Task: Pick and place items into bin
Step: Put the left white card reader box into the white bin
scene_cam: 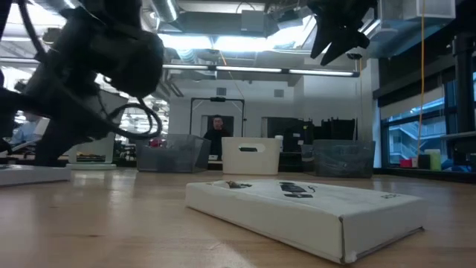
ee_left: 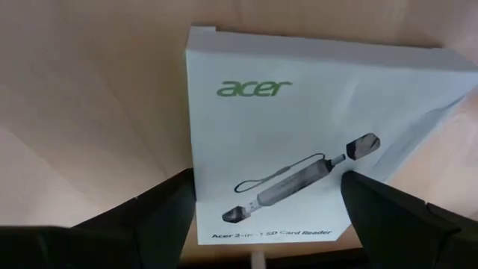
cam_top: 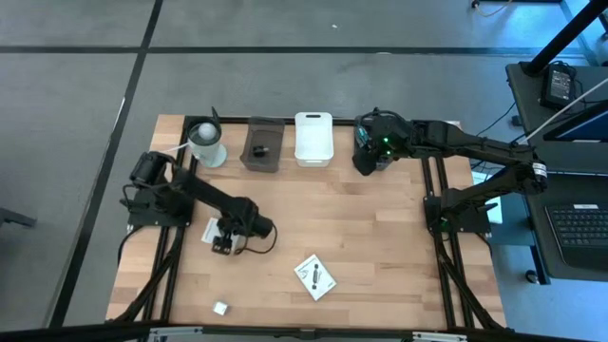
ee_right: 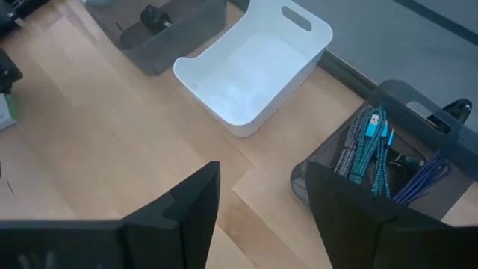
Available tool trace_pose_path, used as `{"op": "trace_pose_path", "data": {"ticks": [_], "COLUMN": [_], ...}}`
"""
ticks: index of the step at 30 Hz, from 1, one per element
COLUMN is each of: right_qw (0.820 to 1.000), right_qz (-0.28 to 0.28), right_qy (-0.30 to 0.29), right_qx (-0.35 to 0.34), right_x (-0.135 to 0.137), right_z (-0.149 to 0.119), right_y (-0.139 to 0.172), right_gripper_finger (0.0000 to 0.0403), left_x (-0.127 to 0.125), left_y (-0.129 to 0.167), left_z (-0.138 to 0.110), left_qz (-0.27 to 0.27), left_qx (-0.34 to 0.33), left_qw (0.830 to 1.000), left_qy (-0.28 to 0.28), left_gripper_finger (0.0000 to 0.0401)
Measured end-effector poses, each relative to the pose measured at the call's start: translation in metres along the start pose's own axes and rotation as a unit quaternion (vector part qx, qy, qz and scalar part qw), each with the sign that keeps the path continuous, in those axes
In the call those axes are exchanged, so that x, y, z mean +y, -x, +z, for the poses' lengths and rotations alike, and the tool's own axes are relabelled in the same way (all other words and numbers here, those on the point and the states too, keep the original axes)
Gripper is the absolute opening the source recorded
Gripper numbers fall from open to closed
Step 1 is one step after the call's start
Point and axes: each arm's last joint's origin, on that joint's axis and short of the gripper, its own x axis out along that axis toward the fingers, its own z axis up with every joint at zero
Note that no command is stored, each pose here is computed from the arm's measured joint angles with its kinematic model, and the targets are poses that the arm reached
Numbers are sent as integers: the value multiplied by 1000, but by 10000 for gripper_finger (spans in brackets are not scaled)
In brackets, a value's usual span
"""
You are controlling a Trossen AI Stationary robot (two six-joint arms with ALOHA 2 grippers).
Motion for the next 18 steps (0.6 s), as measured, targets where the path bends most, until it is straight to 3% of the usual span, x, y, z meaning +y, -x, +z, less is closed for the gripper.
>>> {"op": "trace_pose_path", "data": {"ticks": [12, 18], "right_qw": [1000, 1000], "right_qz": [0, 1], "right_qy": [14, 12], "right_qx": [0, 1], "right_x": [0, 0], "right_z": [0, 0], "right_y": [0, 0], "right_gripper_finger": [202, 202], "left_x": [28, 50], "left_y": [4, 22], "left_z": [4, 17], "left_qz": [-53, -67], "left_qx": [-13, -73], "left_qw": [998, 992], "left_qy": [41, 83], "left_gripper_finger": [246, 205]}}
